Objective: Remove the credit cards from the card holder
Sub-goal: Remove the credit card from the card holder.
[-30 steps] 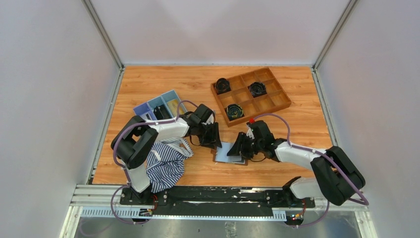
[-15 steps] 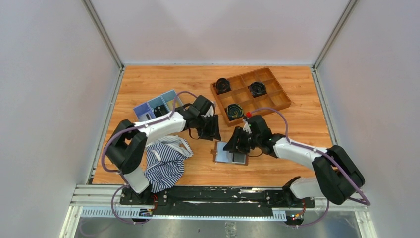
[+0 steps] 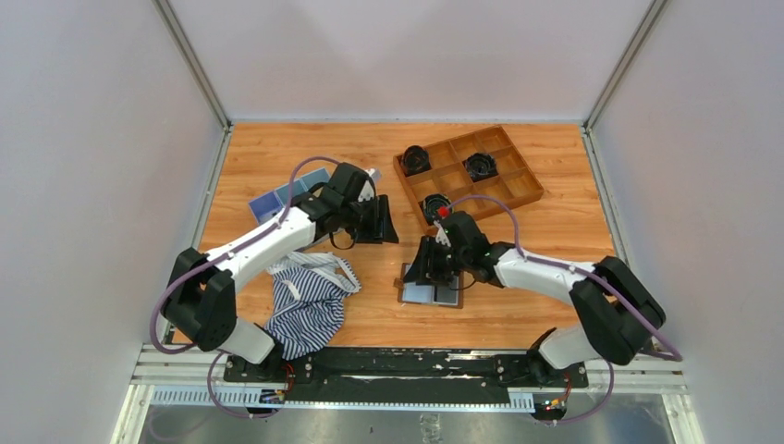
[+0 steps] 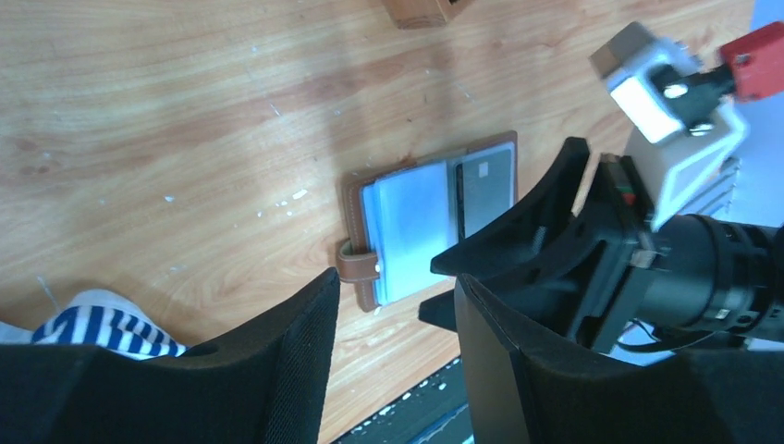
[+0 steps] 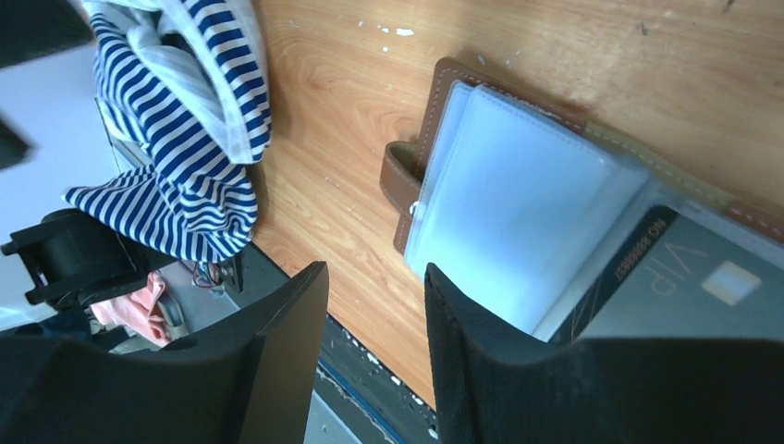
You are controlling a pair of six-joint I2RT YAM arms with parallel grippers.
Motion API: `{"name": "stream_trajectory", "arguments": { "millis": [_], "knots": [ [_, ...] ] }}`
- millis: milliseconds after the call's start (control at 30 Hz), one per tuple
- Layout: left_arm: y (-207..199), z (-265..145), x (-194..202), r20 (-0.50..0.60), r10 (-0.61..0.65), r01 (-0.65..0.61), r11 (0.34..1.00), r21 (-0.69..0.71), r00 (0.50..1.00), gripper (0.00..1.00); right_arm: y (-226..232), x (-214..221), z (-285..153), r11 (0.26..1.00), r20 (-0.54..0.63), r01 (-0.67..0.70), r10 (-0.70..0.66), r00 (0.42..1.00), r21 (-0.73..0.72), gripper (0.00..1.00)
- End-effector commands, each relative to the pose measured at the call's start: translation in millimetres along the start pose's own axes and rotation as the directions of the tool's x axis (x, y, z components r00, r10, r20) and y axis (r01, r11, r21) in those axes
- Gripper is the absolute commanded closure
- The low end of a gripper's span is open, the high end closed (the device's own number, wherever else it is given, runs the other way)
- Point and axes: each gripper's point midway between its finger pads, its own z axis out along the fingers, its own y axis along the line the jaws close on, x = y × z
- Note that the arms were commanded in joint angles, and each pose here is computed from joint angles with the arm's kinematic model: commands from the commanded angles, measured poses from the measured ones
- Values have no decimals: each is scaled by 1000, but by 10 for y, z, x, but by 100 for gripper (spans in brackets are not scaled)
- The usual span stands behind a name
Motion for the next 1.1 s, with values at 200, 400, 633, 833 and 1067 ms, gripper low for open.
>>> {"name": "stream_trajectory", "arguments": {
  "millis": [200,400,633,833,1067],
  "knots": [
    [-499,120,262,-51,29,-17,973,229,998,40,-559,-94,-498,987,162,-89,66,985,138,53],
    [-703,466,555,-190,75,-19,960,279,979,40,-779,-27,-561,977,167,-167,144,975,136,53],
    [-817,756,782,-253,54,26,952,305,966,40,-865,9,-558,971,167,-189,163,972,148,54],
    [-823,907,973,-301,57,38,952,303,952,40,-957,52,-573,964,182,-209,179,967,165,54],
    [-849,1017,1016,-305,63,36,951,308,950,41,-976,57,-595,961,190,-220,188,964,167,55]
  ]
}}
